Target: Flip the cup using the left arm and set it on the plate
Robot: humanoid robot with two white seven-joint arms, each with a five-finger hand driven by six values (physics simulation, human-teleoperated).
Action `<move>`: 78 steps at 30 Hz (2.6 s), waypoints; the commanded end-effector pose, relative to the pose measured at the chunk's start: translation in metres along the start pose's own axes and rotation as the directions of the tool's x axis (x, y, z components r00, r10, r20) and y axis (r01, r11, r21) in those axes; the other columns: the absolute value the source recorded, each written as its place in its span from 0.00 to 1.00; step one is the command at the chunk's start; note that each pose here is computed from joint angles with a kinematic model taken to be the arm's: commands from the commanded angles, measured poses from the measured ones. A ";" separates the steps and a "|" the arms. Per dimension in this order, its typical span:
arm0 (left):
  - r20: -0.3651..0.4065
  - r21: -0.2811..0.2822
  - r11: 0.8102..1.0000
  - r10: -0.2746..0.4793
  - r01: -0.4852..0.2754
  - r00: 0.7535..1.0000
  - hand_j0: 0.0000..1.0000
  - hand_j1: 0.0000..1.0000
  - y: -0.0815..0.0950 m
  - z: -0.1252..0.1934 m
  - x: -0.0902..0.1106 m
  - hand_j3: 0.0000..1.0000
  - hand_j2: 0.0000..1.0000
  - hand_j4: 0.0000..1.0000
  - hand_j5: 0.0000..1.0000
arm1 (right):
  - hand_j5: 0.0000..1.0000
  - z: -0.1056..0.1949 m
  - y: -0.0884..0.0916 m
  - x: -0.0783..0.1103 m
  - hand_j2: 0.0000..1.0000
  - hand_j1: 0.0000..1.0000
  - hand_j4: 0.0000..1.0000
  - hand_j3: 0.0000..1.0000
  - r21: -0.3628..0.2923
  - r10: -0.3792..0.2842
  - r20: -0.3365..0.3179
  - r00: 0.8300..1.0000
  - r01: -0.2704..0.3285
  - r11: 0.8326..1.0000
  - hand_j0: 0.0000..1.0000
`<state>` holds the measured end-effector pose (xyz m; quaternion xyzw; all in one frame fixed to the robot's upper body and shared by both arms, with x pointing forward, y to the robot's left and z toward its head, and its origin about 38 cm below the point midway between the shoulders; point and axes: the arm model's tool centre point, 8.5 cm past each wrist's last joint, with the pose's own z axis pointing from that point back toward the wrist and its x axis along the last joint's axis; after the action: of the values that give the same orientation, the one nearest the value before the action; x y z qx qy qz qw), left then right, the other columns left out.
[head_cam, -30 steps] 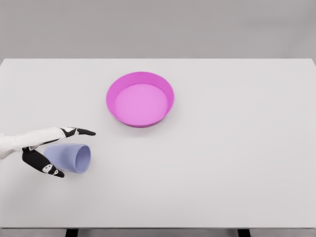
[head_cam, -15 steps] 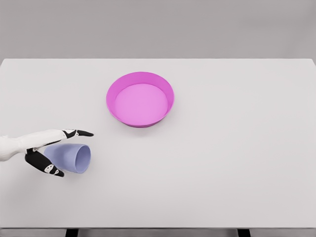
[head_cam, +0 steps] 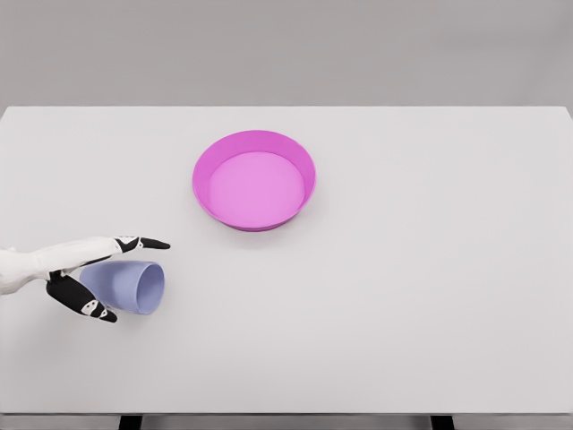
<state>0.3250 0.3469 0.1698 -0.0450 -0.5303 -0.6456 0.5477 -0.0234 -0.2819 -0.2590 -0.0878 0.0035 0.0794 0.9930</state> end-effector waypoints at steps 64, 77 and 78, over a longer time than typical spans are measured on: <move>0.436 0.218 0.919 0.210 -0.329 0.875 0.58 0.58 0.032 -0.030 0.040 0.58 0.58 0.58 0.58 | 1.00 0.000 0.000 0.000 1.00 1.00 1.00 1.00 0.000 0.001 0.000 1.000 -0.001 1.000 1.00; 0.552 0.249 0.837 0.292 -0.488 0.781 0.56 0.56 0.048 -0.083 0.040 0.56 0.56 0.56 0.56 | 1.00 0.000 0.000 0.000 1.00 1.00 1.00 1.00 0.000 -0.001 0.000 1.000 0.001 1.000 1.00; 0.565 0.248 0.827 0.299 -0.504 0.769 0.56 0.56 0.050 -0.089 0.040 0.56 0.56 0.56 0.56 | 1.00 0.000 0.000 0.000 1.00 1.00 1.00 1.00 0.000 0.001 0.000 1.000 -0.001 1.000 1.00</move>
<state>0.3912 0.2702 0.2010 -0.2031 -0.7493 -0.3792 0.5035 -0.0234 -0.2819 -0.2590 -0.0878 0.0035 0.0793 0.9930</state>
